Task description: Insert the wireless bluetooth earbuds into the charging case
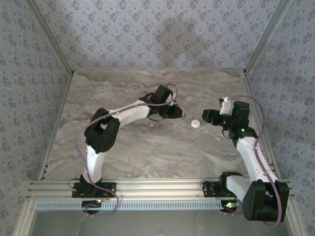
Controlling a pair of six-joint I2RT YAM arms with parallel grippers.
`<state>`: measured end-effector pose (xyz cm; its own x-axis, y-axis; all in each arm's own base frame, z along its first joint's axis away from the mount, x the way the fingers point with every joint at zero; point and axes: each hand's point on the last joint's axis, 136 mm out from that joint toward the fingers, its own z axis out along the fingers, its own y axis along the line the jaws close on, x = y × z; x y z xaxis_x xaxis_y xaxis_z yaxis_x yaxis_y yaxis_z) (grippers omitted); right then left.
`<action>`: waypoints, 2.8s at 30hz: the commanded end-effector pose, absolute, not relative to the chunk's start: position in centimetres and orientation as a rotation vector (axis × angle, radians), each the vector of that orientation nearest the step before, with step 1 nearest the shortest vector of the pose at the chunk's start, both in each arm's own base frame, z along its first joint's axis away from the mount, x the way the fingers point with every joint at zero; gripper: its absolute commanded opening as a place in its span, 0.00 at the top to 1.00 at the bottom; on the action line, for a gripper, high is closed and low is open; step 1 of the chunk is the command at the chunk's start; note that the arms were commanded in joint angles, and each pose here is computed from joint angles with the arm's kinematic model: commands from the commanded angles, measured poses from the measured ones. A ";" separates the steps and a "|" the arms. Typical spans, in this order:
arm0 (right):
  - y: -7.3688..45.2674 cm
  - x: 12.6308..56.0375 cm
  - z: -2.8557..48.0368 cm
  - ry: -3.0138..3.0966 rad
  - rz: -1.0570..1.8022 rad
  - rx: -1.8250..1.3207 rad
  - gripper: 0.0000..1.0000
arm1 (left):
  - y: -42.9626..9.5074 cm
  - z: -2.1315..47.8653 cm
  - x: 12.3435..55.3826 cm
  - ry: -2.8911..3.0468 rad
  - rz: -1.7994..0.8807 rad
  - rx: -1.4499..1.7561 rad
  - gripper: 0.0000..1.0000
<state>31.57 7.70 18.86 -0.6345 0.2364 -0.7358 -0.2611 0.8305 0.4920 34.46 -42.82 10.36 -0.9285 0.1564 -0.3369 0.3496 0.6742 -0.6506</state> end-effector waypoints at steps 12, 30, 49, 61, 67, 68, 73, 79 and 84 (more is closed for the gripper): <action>6.1 28.6 19.7 2.102 0.697 0.079 0.46 | -44.6 6.4 33.4 2.873 -1.023 0.344 0.96; 5.8 27.8 21.5 2.070 0.709 0.118 0.45 | -43.3 4.2 33.4 2.952 -0.909 0.335 0.71; 2.2 29.7 19.4 2.059 0.426 0.137 0.32 | -30.1 15.6 35.9 2.599 -0.554 0.292 0.18; -4.6 33.1 12.4 2.039 0.017 0.288 0.00 | -8.3 21.0 36.4 2.133 0.018 -0.096 0.02; -4.4 35.1 10.4 2.014 -0.005 0.156 0.00 | 0.6 16.2 34.0 1.975 0.203 -0.293 0.00; -4.4 35.6 10.4 2.024 0.010 0.150 0.00 | 2.0 15.7 33.9 1.933 0.225 -0.324 0.00; -4.3 38.1 10.5 1.994 0.078 0.151 0.00 | 4.3 13.5 33.8 1.834 0.225 -0.300 0.00; -1.1 38.7 9.2 1.952 0.023 -0.016 0.00 | 2.1 12.7 36.2 1.838 0.128 -0.166 0.00; -1.3 39.1 8.3 1.972 -0.022 0.001 0.00 | 1.5 9.7 39.1 1.903 0.143 -0.089 0.00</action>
<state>38.26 -0.08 7.03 -0.4462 0.0193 -0.8947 -0.0351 0.9986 0.0390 36.74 2.21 8.67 -0.4080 -0.0297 -0.9125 -0.1838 0.9817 0.0503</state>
